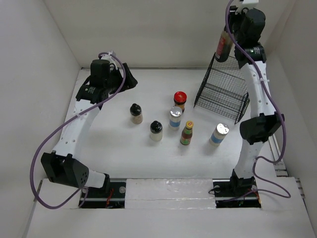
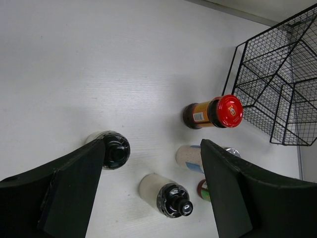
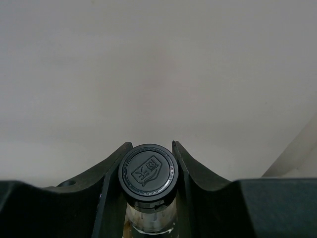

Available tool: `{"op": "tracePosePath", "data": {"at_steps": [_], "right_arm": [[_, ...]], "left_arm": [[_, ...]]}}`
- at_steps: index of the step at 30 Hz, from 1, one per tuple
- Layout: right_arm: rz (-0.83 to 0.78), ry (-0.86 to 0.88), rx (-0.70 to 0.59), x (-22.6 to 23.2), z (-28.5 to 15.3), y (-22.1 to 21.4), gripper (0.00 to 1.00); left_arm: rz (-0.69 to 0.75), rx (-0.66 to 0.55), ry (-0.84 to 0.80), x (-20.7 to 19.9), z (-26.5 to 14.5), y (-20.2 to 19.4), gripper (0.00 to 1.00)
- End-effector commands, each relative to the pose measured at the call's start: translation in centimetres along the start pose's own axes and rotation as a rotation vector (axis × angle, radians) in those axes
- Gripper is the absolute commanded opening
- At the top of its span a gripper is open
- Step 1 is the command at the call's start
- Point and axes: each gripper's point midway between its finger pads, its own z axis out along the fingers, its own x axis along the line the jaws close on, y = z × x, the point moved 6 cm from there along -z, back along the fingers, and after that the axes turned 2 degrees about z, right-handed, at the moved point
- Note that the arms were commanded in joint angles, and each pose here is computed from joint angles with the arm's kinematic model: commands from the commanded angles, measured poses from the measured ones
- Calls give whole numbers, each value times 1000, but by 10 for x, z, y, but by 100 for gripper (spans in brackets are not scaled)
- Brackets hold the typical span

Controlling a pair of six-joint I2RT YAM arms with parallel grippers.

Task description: Organize the condiment bottles

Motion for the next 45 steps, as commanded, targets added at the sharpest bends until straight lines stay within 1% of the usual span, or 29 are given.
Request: {"op": "tracePosePath", "data": {"at_steps": [1, 4, 9, 16, 20, 22, 25, 29, 31, 32, 33, 37, 39, 40, 42, 43, 44, 45], "right_arm": [[27, -8, -250, -15, -10, 71, 0], [28, -19, -230, -24, -2, 60, 0], [40, -15, -189, -25, 6, 42, 0], [43, -33, -171, -35, 11, 31, 0], [39, -31, -105, -33, 17, 2, 0], [50, -22, -121, -32, 14, 3, 0], [61, -12, -89, -26, 12, -16, 0], [68, -2, -29, -19, 11, -39, 0], [65, -1, 8, -19, 10, -56, 2], [67, 8, 5, -14, 8, -56, 4], [76, 8, 27, -13, 6, -65, 10], [95, -12, 60, -14, 2, -85, 22], [104, -22, 75, -15, -1, -90, 24], [112, -23, 99, -14, -2, -101, 27], [113, -13, 101, -13, -4, -101, 32], [121, -14, 116, -12, -4, -107, 36], [120, -14, 118, -12, -7, -107, 49], [122, -14, 106, -13, -10, -100, 56]], "left_arm": [[-3, -30, -29, -5, 2, 8, 73], [-3, -30, -29, -5, 4, 10, 73], [-12, -25, -39, -6, 7, 9, 73], [-12, -22, -48, -7, 7, 9, 72], [-12, -22, -48, -7, 7, 9, 72], [-21, -21, -48, -8, 7, 9, 72], [-21, -21, -48, -8, 7, 9, 72], [-21, -21, -48, -8, 7, 9, 72], [-23, -13, -44, -6, 8, 6, 72], [-23, -9, -52, -7, 8, 6, 72], [-23, -9, -52, -7, 8, 6, 72], [-21, -13, -64, -9, 4, 7, 72], [-30, -13, -64, -10, 4, 7, 72], [-30, -13, -64, -10, 4, 7, 72], [-30, -9, -72, -10, 2, 5, 72], [-30, -9, -72, -10, 2, 5, 72], [-30, -9, -72, -10, 2, 5, 72], [-29, -17, -76, -11, -1, 6, 72]]}}
